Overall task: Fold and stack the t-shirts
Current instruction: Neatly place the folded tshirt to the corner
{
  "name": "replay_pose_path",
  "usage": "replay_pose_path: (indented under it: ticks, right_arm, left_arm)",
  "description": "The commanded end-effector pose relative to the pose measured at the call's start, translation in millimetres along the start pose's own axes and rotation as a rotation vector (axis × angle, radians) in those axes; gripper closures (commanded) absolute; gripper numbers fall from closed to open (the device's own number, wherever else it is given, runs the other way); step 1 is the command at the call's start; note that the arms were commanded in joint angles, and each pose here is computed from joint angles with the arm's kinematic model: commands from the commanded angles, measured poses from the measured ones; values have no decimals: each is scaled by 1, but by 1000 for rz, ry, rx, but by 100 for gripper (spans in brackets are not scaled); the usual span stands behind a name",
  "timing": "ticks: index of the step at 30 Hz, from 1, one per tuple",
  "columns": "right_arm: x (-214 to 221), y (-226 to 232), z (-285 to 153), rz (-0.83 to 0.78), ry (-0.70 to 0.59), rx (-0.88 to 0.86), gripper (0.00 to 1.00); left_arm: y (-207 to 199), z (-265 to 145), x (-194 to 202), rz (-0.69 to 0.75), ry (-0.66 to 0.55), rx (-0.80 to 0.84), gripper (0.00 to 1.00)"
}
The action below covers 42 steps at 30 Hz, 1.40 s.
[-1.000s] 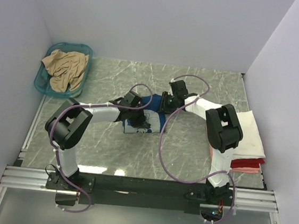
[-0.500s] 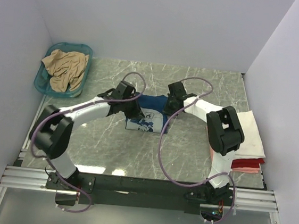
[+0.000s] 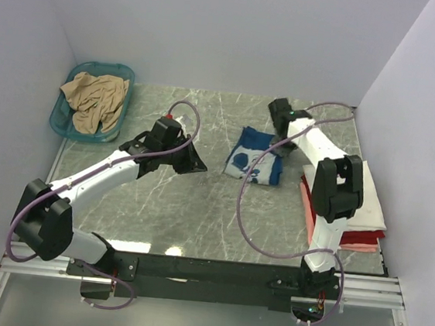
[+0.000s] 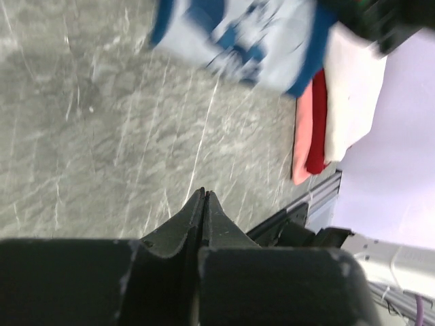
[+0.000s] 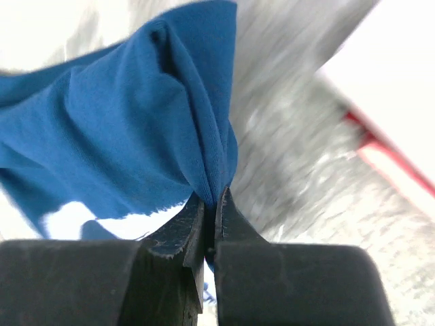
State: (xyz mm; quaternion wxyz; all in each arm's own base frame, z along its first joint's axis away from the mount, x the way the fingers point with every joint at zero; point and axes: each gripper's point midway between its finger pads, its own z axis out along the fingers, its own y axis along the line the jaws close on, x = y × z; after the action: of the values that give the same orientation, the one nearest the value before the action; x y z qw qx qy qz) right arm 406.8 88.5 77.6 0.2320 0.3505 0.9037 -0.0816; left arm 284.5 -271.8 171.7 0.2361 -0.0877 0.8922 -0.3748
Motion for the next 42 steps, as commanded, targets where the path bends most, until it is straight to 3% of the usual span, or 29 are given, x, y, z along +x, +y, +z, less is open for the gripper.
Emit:
replay_pose_path:
  ticks: [1,13,42]
  right_arm:
    - [-45,-46,-7,131,-52,190,100]
    - [-126,-110,-47,351,-76,264,100]
    - [-184,-184,-126,405,-227,182,100]
  left_arm:
    - [-10,-12,7,42,22,51,96]
    - [-22,-21,10,72,48,93,96]
    - [-24,-12,9,97,82,90,95]
